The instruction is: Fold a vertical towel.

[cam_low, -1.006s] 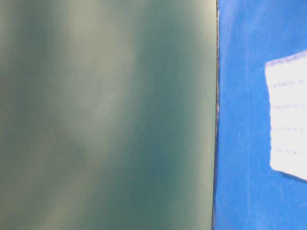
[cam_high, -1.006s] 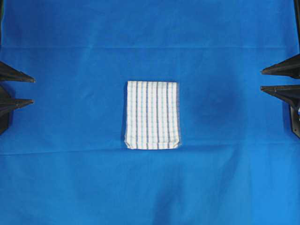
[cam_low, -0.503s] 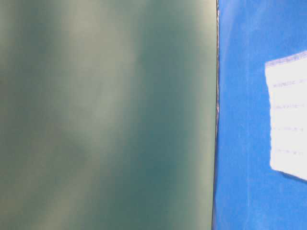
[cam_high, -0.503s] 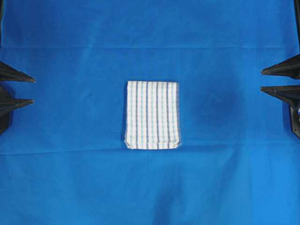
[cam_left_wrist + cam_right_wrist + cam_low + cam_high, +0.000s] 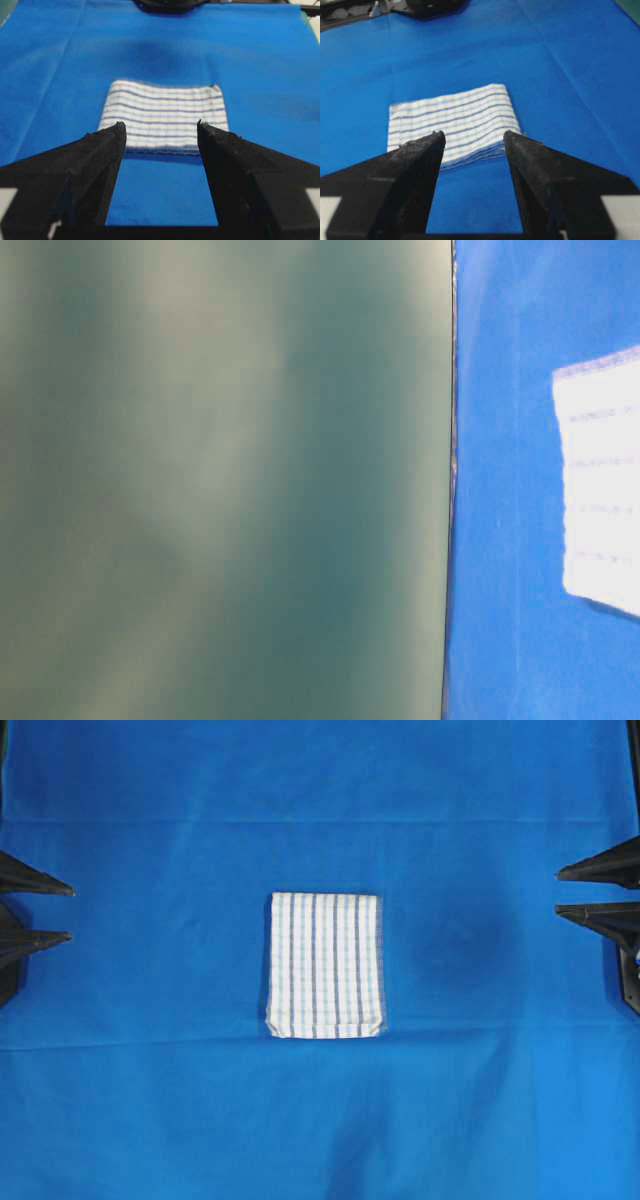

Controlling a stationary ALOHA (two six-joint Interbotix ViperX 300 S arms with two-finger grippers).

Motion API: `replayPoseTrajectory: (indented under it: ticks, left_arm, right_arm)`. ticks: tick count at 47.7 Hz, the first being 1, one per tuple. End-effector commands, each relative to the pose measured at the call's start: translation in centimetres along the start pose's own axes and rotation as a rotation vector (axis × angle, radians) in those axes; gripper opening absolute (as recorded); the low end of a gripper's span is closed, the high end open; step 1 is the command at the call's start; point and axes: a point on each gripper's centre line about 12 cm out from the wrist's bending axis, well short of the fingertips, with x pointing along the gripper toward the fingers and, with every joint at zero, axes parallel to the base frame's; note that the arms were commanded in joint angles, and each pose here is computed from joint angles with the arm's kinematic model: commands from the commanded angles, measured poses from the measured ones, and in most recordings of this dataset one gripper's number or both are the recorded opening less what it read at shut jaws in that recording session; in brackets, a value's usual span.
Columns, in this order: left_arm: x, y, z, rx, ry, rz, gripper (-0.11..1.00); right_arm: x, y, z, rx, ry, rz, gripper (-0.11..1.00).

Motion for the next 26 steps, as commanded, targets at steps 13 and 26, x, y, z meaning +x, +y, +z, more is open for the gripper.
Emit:
replayPoseTrajectory:
  ticks: [13,26]
  left_arm:
    - [0.08,0.03,0.31,0.000,0.005,0.003,0.57]
    - [0.08,0.03,0.31,0.000,0.005,0.003,0.56]
  right_arm:
    - [0.08,0.10,0.65,-0.001,-0.006,0.000,0.57]
    - [0.06,0.10,0.64,-0.001,-0.005,0.001,0.56]
